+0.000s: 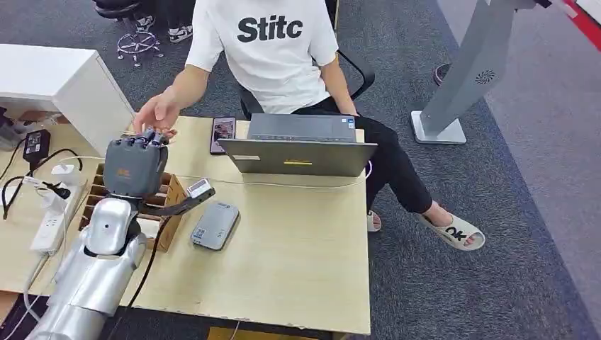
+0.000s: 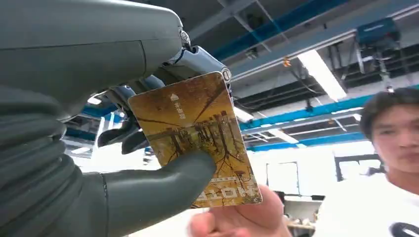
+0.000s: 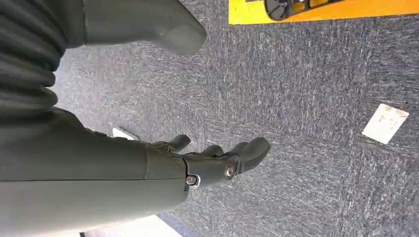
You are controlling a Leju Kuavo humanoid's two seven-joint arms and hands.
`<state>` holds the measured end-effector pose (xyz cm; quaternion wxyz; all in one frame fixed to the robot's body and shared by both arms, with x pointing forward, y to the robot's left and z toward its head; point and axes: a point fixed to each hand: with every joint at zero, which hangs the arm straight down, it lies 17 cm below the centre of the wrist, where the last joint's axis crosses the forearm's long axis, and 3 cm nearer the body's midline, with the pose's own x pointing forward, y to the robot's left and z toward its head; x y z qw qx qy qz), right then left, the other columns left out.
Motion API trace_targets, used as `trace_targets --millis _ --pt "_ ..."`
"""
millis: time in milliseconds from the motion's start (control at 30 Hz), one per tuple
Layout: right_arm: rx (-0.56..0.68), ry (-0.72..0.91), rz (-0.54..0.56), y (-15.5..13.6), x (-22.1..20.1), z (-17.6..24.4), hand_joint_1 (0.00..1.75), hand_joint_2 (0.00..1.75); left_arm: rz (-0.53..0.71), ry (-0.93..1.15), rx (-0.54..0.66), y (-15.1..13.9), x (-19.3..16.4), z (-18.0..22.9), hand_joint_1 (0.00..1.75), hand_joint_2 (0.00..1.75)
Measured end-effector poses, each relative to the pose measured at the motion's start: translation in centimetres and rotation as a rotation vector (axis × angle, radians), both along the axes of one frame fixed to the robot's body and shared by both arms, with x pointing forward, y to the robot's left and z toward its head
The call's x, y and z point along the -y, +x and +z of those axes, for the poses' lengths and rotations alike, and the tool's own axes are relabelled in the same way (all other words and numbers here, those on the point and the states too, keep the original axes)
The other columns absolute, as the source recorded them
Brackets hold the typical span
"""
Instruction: Pass the card to the sensor for recognition and then transmit it.
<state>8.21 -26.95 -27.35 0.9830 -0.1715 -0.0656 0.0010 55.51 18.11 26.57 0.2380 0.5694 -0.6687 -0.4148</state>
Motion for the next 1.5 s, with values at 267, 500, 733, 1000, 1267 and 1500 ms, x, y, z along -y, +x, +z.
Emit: trace_targets --millis 267,500,733,1000,1267,1500 --pt "0.003 0.002 -0.006 0.1 0.0 0.0 0.00 1.75 0.048 0.005 0.038 1.1 -2.0 2.4 1.75 1.75" --pt "0.002 0.009 -0.013 0.0 -0.4 0.0 0.00 1.75 0.055 -0.015 0.058 0.9 -2.0 2.3 0.00 1.75" --pt "-0.002 0.009 -0.021 -0.1 -0.4 0.0 0.00 1.75 0.043 -0.031 0.068 0.5 -1.3 2.2 0.00 1.75" --pt "-0.004 0.013 -0.056 -0.3 -0.4 0.0 0.00 1.75 -0.029 -0.113 -0.025 -0.3 0.2 0.7 0.00 1.75" --pt "0.002 0.020 -0.118 -0.6 -0.2 -0.1 0.00 1.75 -0.134 -0.189 -0.368 -1.0 1.5 -4.6 0.00 1.75" --pt "0.004 0.018 -0.159 -1.0 0.0 -0.1 0.00 1.75 -0.227 -0.226 -0.512 -2.8 -0.8 -6.5 0.00 1.75"
